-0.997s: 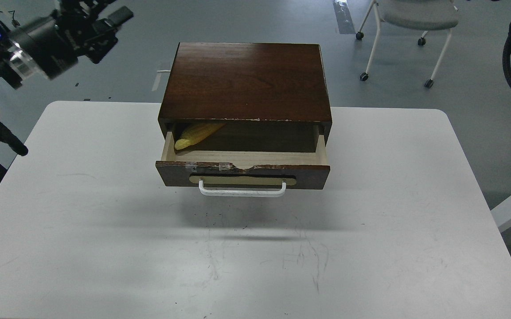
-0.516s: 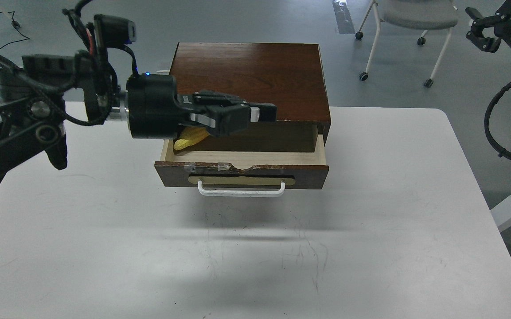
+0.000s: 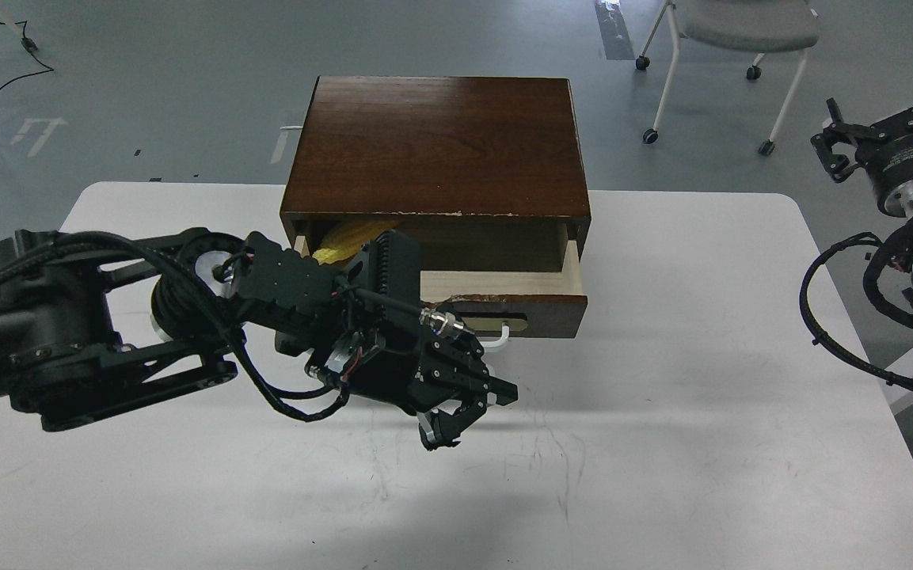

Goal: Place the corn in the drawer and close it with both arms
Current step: 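Bring the left gripper down to the front of the open drawer, then push the drawer front with the left gripper toward the box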

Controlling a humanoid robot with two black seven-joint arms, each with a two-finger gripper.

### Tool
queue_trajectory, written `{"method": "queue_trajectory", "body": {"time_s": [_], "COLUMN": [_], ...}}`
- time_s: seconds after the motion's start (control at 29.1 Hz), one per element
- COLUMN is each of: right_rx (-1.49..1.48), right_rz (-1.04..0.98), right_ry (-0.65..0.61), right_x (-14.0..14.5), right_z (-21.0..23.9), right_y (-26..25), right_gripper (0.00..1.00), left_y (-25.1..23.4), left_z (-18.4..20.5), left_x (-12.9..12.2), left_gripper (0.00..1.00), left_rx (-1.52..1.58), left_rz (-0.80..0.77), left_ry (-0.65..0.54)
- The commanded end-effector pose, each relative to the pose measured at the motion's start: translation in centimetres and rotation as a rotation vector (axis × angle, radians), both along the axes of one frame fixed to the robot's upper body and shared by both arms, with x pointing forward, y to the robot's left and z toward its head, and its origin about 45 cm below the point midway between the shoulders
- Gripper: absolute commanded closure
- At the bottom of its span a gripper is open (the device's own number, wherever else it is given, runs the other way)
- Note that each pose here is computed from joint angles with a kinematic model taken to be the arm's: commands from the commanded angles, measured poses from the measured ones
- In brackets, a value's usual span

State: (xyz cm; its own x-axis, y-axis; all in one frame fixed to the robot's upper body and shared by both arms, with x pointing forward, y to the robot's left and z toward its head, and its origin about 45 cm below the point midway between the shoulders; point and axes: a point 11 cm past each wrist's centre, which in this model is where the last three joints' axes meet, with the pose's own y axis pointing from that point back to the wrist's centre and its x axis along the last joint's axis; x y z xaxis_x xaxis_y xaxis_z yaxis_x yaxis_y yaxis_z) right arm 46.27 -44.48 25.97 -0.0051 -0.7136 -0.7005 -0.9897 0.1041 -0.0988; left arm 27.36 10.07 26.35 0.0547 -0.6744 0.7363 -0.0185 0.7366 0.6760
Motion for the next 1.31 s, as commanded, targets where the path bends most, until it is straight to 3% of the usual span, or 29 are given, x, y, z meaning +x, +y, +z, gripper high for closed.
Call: {"method": "queue_trajectory", "body": {"time_s": [0.0,0.38,0.79,1.27], "right_rx": [-0.003,-0.005,-0.005,-0.004], "right_rz": [0.022,0.016,0.009,0.01], "right_ry": [-0.023,-0.022,-0.005,-0.008], "right_x": [-0.1,-0.4,-0.8,-0.8], "right_z": [0.4,0.0,-0.9,-0.7], "right_y": [-0.1,-0.3,-0.5,-0.5], "right_gripper": [0.0,0.0,0.0,0.0], "left_y": [1.2,2.7,3.5,5.8], "left_z": [0.2,-0.8,-1.2,-1.7], "left_x": [1.5,4.1,4.6,7.7], "left_gripper": [1.0,1.0,1.0,1.0], "left_rx": [0.021,0.056,0.07,0.108], "left_rz": [0.047,0.139,0.166,0.276], "left_ry": [-0.02,-0.021,-0.017,-0.032]}}
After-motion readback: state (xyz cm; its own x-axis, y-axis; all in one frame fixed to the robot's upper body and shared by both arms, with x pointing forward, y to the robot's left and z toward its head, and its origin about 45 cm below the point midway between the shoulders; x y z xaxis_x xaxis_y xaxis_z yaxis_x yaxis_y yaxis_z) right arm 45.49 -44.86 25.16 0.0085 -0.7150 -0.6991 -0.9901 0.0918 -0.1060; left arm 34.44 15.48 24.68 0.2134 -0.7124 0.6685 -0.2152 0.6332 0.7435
